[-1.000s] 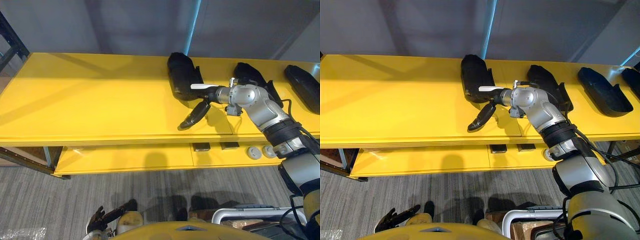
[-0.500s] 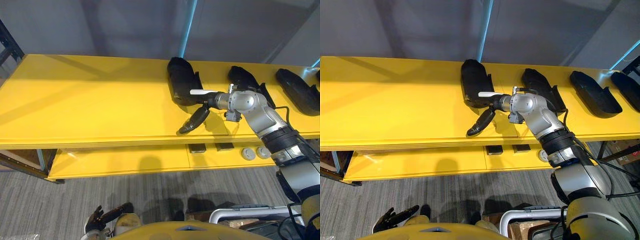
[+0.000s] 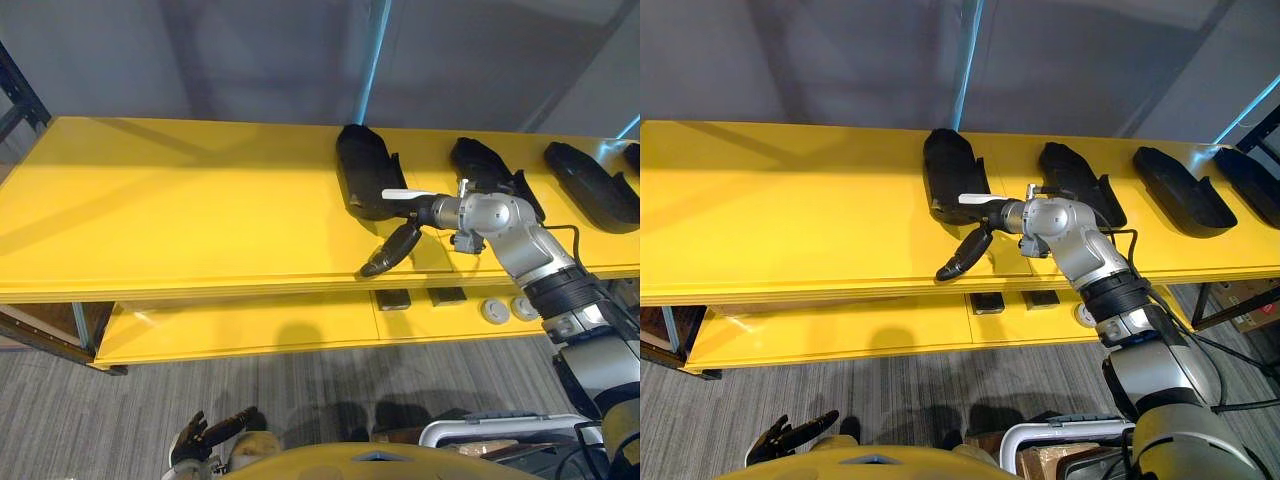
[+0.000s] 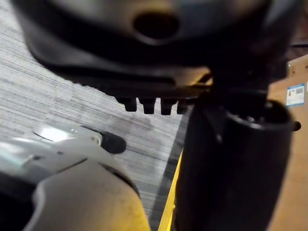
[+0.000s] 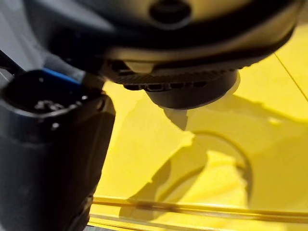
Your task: Walk over and take three plastic housings, then place them on the shelf
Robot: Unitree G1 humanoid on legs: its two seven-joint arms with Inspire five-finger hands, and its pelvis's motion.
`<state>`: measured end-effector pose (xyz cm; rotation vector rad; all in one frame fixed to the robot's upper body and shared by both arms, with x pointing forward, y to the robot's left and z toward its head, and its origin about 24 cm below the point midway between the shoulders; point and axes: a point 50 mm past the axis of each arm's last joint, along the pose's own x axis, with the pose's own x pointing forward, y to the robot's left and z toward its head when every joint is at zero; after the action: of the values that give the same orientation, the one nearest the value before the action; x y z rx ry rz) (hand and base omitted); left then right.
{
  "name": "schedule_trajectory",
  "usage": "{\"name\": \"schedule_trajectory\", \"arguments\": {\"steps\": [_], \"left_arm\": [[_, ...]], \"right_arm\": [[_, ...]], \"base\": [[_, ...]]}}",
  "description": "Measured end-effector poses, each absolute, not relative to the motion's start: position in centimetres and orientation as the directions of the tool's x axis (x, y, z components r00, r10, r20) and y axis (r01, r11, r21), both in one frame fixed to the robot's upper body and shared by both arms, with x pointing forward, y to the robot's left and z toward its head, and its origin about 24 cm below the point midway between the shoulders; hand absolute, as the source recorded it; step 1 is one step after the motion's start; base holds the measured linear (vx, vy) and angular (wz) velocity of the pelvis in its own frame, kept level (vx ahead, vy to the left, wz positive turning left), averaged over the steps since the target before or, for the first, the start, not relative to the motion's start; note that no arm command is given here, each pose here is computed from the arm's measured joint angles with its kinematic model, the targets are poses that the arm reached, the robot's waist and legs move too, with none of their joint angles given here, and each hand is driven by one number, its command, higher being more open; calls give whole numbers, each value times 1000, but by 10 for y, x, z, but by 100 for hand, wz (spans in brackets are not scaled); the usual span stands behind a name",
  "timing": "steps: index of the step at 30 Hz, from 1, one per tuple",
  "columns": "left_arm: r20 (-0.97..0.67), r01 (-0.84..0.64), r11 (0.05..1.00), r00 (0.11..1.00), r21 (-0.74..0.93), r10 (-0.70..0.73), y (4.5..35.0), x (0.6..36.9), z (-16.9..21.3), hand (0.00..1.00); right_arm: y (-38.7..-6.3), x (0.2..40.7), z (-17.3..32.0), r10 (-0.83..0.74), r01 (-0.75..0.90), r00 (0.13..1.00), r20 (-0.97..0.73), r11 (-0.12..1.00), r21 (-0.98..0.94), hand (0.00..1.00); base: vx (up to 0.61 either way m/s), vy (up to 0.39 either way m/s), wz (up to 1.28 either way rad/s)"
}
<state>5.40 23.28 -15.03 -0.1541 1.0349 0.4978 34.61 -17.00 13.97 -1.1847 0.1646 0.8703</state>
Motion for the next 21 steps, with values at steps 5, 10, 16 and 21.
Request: {"name": "schedule_trajectory", "arguments": {"steps": [5, 10, 16, 21], "left_arm": [[-853, -465, 879, 411, 108, 322, 233, 54, -150, 100], [-852, -465, 879, 412, 107, 322, 233, 54, -150, 100], [-846, -465, 880, 427, 99, 321, 233, 54, -150, 100], [-844, -454, 888, 447, 73, 298, 231, 55, -149, 100]], "right_arm": [[-169, 343, 136, 510, -633, 688, -515, 75, -771, 100], [-166, 343, 135, 519, -604, 704, -484, 80, -793, 100], [-167, 348, 138, 512, -562, 737, -442, 100, -821, 100], [-174, 360, 180, 487, -444, 802, -347, 97, -891, 100]], "base": [[0, 0, 0], [0, 0, 0], [0, 0, 0], [0, 0, 0]]}}
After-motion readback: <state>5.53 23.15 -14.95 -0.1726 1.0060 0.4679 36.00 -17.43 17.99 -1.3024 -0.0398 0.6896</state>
